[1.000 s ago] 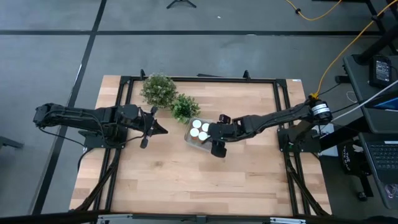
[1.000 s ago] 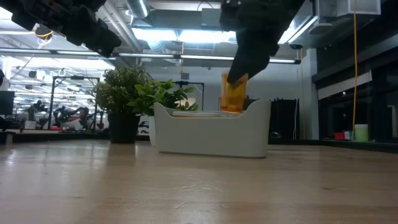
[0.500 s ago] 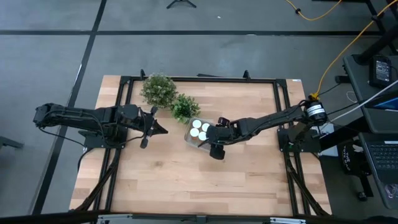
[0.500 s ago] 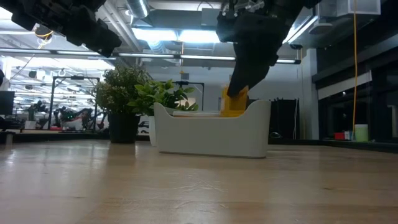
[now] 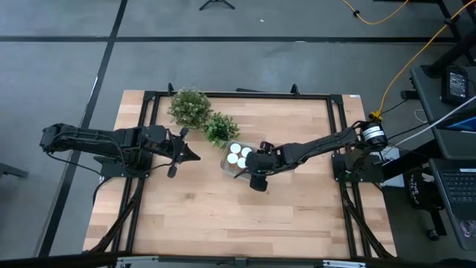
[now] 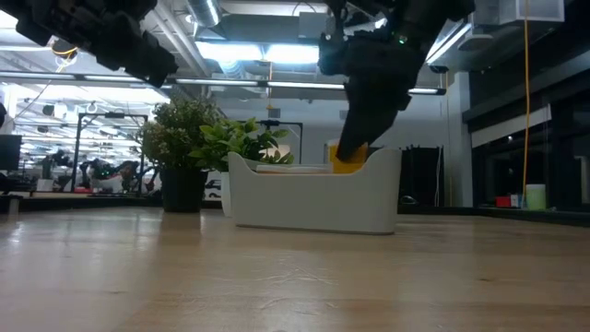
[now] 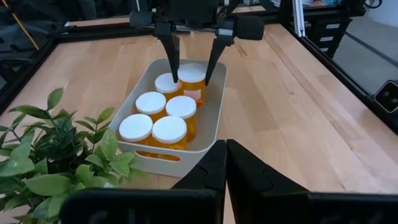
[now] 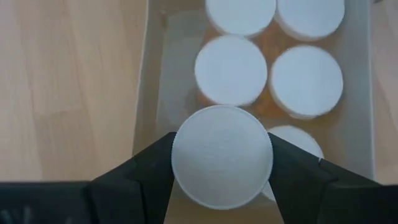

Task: Pick and place pill bottles into a basket
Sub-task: Put the orange pill bottle into the grey bin

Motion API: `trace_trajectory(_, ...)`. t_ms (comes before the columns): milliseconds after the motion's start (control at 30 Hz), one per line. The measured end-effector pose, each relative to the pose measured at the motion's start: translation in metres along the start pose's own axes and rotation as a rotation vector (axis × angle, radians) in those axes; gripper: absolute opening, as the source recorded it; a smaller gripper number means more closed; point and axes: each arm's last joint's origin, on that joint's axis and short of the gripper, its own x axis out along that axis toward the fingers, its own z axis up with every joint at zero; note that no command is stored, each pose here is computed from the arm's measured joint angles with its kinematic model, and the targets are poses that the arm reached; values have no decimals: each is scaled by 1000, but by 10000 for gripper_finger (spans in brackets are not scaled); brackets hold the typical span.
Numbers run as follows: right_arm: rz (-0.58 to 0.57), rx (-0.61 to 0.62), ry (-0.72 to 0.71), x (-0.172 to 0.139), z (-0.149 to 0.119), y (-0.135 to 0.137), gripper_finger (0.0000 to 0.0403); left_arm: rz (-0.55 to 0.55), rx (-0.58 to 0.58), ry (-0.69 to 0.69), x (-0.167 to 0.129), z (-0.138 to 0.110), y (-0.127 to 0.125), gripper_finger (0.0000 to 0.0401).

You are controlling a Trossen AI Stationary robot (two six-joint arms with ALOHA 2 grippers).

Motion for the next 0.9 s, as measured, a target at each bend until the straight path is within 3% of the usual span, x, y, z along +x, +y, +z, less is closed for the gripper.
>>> trace_trajectory(900,-5,-16,17,6,-2,1,228,-1,-2,16,0,-2,0,6)
